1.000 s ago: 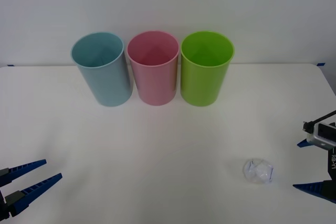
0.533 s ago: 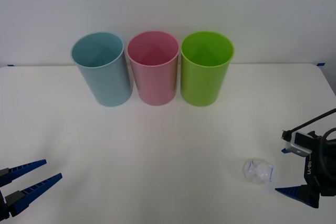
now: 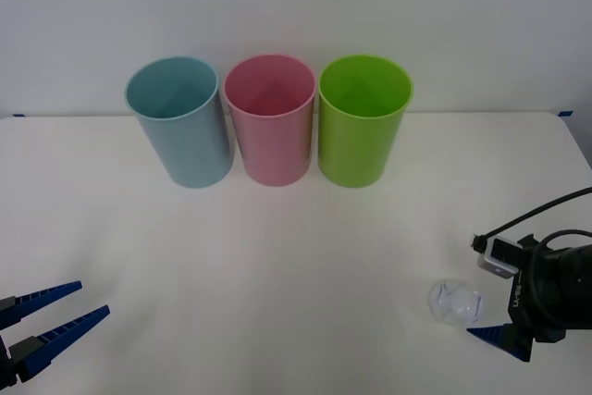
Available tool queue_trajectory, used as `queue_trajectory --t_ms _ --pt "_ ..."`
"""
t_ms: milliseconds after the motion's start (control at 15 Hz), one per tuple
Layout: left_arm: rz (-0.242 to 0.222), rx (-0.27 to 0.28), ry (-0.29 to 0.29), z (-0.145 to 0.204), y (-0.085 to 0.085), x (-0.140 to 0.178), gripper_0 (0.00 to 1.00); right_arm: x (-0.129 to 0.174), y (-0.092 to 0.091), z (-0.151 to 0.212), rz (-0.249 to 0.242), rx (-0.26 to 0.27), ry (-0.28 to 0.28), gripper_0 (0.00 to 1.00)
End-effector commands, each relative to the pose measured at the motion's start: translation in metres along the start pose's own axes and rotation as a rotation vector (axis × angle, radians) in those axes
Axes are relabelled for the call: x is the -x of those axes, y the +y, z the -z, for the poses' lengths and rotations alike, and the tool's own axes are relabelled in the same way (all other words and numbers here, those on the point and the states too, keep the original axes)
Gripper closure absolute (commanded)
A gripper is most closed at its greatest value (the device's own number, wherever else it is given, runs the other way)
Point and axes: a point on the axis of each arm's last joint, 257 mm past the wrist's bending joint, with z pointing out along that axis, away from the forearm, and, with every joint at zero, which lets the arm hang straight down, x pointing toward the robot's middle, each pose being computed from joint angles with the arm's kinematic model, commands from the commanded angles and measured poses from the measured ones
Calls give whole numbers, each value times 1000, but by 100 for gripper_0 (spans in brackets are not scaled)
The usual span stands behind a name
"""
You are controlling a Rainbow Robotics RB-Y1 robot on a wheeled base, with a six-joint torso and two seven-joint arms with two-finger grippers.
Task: Put cans in the blue bin and PET bottles in the pink bin and trash in the green bin.
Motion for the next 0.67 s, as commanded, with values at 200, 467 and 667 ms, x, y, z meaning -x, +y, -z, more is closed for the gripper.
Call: queue_trajectory --t_ms 200,467,667 --pt "0 0 0 0 0 0 0 8 -2 -21 -18 11 -25 0" --pt "0 0 0 0 0 0 0 4 -3 -29 -16 14 -8 0" --pt "0 0 0 0 0 0 0 -2 -1 -33 -15 24 5 0"
